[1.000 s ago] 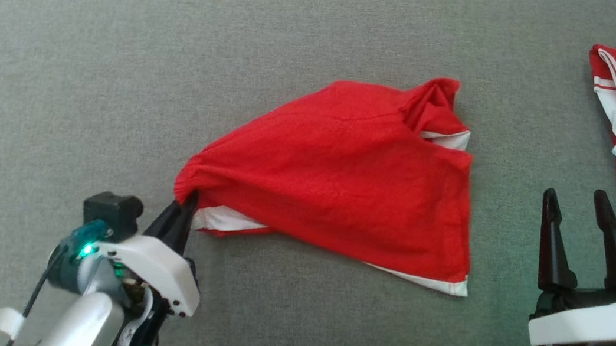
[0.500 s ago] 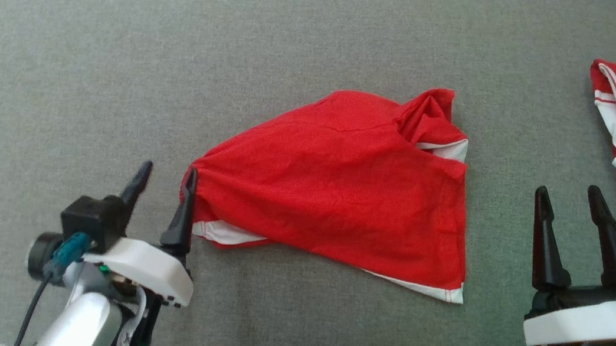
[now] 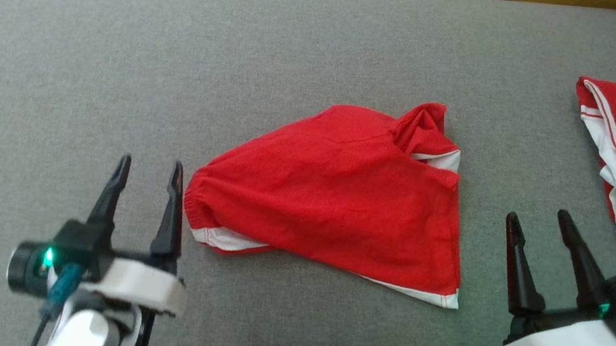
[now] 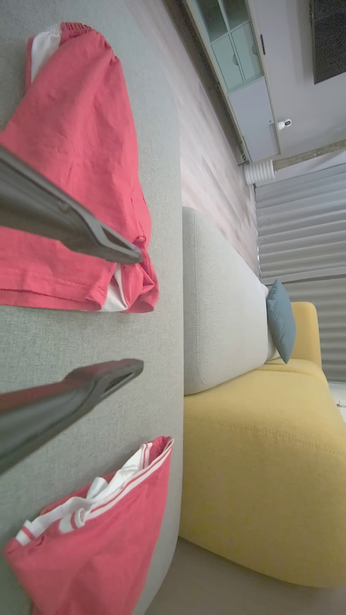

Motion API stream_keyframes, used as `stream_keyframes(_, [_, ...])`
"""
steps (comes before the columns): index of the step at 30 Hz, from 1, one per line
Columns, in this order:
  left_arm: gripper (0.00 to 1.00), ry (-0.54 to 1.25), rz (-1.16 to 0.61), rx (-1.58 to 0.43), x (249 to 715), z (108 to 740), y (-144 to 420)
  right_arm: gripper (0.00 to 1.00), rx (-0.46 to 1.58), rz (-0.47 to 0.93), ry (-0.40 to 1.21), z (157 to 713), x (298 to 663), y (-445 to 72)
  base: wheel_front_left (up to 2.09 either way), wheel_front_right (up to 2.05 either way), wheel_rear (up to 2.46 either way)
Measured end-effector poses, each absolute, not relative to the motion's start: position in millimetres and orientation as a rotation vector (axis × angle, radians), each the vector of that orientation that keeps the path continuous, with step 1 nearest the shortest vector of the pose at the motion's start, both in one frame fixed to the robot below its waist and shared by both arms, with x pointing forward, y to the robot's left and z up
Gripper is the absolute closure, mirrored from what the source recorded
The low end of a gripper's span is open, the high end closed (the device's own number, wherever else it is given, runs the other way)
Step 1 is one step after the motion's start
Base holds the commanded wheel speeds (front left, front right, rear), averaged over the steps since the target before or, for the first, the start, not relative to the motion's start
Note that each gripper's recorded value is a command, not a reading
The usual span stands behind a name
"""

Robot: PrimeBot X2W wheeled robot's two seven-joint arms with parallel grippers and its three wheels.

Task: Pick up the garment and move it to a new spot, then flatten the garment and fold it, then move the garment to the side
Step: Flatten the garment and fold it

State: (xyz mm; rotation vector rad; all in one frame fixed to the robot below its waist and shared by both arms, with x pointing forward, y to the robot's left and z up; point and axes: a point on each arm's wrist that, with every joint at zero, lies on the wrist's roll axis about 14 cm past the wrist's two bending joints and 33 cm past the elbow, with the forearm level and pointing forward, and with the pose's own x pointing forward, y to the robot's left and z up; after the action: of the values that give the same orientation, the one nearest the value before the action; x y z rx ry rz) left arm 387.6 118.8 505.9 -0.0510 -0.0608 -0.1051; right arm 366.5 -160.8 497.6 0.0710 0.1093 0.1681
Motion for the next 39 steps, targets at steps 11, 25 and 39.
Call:
stream_keyframes(11, [0.00, -0.042, -0.104, -0.047, 377.6, 500.3, 120.7, 0.00, 0.084, 0.172, 0.102, 500.6, 364.8, -156.9, 0.00, 0.00, 0.00])
stream_keyframes(25, [0.00, 0.288, -0.219, -0.080, 363.5, 426.4, 93.1, 0.00, 0.103, 0.160, 0.148, 485.7, 366.2, -159.3, 0.00, 0.00, 0.00])
stream_keyframes(39, [1.00, 0.475, -0.275, -0.104, 371.9, 382.9, 78.3, 0.00, 0.135, 0.107, 0.259, 453.0, 359.0, -173.4, 0.00, 0.00, 0.00])
